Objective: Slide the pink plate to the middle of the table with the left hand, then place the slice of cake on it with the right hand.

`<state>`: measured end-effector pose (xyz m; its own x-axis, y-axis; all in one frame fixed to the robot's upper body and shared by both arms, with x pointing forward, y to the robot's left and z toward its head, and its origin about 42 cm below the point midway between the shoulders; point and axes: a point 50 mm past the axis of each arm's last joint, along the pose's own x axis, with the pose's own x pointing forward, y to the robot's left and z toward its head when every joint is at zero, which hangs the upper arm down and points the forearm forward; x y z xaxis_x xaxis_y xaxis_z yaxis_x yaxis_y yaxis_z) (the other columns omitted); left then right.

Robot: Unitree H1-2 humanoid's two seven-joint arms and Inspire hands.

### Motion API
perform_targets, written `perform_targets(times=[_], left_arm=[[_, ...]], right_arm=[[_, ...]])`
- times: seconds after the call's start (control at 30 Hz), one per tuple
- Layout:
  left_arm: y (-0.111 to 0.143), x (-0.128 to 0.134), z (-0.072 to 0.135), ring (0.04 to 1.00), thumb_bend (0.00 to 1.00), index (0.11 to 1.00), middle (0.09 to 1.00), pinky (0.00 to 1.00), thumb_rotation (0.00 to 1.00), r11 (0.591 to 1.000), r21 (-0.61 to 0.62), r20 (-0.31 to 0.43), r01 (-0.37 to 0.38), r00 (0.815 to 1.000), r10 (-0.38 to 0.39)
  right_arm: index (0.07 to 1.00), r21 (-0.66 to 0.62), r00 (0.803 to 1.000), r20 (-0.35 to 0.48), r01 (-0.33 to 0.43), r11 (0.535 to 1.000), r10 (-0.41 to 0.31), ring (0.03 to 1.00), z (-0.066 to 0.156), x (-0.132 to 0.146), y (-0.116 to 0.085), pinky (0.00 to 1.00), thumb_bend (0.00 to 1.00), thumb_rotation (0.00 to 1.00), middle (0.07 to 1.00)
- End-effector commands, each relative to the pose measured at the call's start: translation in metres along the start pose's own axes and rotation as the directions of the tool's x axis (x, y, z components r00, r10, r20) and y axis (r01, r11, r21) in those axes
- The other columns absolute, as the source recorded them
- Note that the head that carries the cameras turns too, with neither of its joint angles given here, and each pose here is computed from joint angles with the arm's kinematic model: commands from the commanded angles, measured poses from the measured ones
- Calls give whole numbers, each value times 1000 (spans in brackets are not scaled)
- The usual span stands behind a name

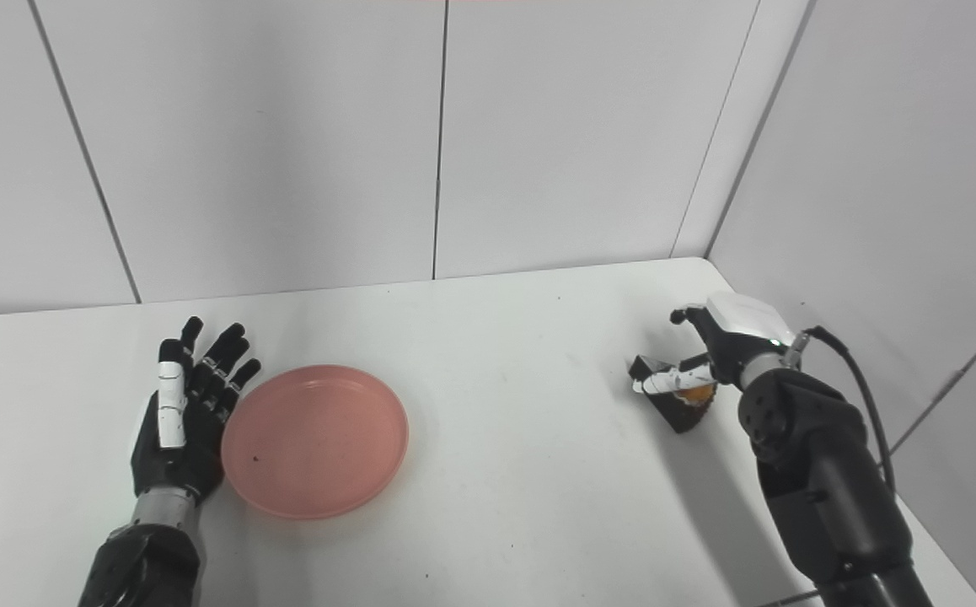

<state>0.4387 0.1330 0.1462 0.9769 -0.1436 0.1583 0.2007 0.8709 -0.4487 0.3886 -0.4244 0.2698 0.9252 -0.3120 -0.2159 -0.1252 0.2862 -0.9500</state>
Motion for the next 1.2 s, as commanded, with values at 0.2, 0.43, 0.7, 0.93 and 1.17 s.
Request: perform_targets(times=[0.2, 0.43, 0.7, 0.93, 1.17], left_arm=[[2, -5, -11, 926, 850, 1000, 878, 890, 797, 1000, 7, -66, -12, 998, 13], [1, -6, -12, 926, 861, 999, 878, 887, 796, 1000, 9, -72, -14, 997, 15], [3, -7, -12, 919, 884, 986, 849, 888, 786, 1000, 8, -86, -10, 996, 11], [2, -7, -11, 908, 879, 976, 841, 867, 784, 1000, 1, -96, -2, 995, 3], [2, -7, -12, 903, 869, 983, 839, 868, 783, 1000, -9, -103, 0, 995, -1]], right_arm=[[823, 49, 995, 71, 60, 997, -63, 930, -9, 11, 3, 946, 1000, 548, 911], [822, 23, 995, 72, 70, 997, -72, 931, -12, 23, 18, 929, 1000, 543, 914], [767, 71, 989, 98, 104, 992, -110, 899, -16, 22, 24, 843, 1000, 479, 867], [663, 115, 982, 91, 156, 981, -167, 584, -17, 15, 19, 470, 920, 46, 734], [506, 93, 984, 99, 137, 986, -146, 419, -15, 12, 16, 262, 538, 0, 509]])
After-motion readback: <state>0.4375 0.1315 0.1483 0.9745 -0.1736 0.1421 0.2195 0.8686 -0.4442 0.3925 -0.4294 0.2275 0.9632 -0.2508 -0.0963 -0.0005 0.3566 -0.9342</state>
